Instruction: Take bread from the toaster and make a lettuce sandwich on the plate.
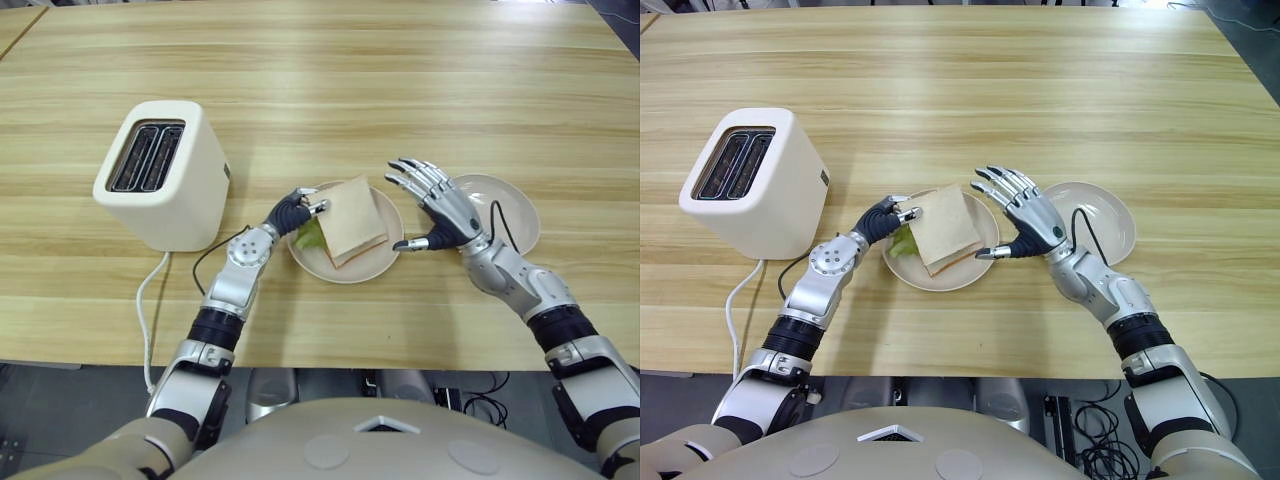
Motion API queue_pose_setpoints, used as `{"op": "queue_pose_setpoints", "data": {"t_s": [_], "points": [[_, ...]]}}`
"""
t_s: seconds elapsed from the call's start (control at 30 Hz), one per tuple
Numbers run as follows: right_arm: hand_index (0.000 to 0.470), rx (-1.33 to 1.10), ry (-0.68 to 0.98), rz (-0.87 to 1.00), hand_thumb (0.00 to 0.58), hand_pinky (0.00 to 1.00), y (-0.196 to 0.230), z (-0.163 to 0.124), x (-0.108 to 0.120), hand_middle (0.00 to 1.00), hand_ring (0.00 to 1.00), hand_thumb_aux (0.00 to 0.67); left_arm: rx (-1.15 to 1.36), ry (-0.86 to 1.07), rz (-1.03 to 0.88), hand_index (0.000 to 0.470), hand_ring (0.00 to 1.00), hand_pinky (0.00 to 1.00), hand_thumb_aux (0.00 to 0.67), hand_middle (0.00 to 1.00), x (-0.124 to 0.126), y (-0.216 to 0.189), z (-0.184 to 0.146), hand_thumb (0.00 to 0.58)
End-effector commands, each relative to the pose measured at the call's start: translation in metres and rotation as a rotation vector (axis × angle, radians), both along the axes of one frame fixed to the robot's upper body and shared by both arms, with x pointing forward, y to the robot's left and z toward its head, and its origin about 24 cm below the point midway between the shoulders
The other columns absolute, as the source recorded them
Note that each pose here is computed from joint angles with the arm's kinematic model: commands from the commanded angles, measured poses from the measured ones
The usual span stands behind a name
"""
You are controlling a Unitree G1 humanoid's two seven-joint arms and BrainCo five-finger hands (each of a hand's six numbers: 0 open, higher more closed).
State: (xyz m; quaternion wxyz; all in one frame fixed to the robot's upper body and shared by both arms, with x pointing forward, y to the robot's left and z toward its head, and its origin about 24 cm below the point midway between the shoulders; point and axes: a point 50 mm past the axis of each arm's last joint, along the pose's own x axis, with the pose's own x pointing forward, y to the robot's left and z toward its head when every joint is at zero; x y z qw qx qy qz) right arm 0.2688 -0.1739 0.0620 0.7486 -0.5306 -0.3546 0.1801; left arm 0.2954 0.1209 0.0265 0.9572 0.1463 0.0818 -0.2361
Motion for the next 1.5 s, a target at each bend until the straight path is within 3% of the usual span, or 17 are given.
{"op": "queue_pose_setpoints", "data": {"t_s": [0.03, 0.07, 0.17, 0.5, 0.9, 1.07, 1.37, 1.5], "points": [[0.0, -0.04, 0.042, 0.061, 0.0, 0.0, 0.005, -0.007, -0.005, 0.0, 0.0, 0.0, 0.027, 0.013, -0.02, 0.15, 1.0, 1.0, 0.218, 1.0, -0.001, -0.002, -0.005, 0.316], [0.0, -0.046, 0.048, 0.073, 0.0, 0.0, 0.006, -0.007, -0.006, 0.0, 0.0, 0.0, 0.03, 0.014, -0.021, 0.081, 1.0, 1.0, 0.118, 1.0, -0.001, -0.002, -0.006, 0.187], [0.0, -0.076, 0.076, 0.12, 0.0, 0.0, 0.011, -0.011, -0.011, 0.0, 0.0, 0.0, 0.039, 0.02, -0.026, 0.0, 1.0, 1.0, 0.0, 1.0, -0.001, -0.001, -0.008, 0.0], [0.0, -0.223, 0.234, 0.228, 0.0, 0.0, 0.026, -0.033, -0.021, 0.0, 0.0, 0.0, 0.071, 0.012, -0.036, 0.0, 1.0, 1.0, 0.0, 1.0, -0.002, 0.0, -0.01, 0.0], [0.0, -0.399, 0.44, 0.209, 0.0, 0.0, 0.036, -0.062, -0.011, 0.0, 0.0, 0.0, 0.082, -0.074, -0.036, 0.0, 1.0, 1.0, 0.0, 1.0, 0.003, 0.001, 0.008, 0.0], [0.0, -0.462, 0.548, 0.215, 0.0, 0.0, 0.031, -0.069, -0.013, 0.0, 0.0, 0.0, 0.181, -0.237, -0.029, 0.0, 1.0, 1.0, 0.0, 1.0, 0.006, 0.009, 0.038, 0.0], [0.0, -0.457, 0.591, 0.199, 0.0, 0.0, 0.023, -0.069, -0.017, 0.0, 0.0, 0.0, 0.45, -0.739, 0.201, 0.0, 1.0, 1.0, 0.0, 1.0, 0.006, 0.043, 0.137, 0.0], [0.0, -0.374, 0.502, 0.162, 0.0, 0.0, 0.022, -0.055, -0.009, 0.0, 0.0, 0.0, 0.412, -0.797, 0.228, 0.0, 1.0, 1.0, 0.0, 1.0, 0.002, 0.039, 0.146, 0.0]]}}
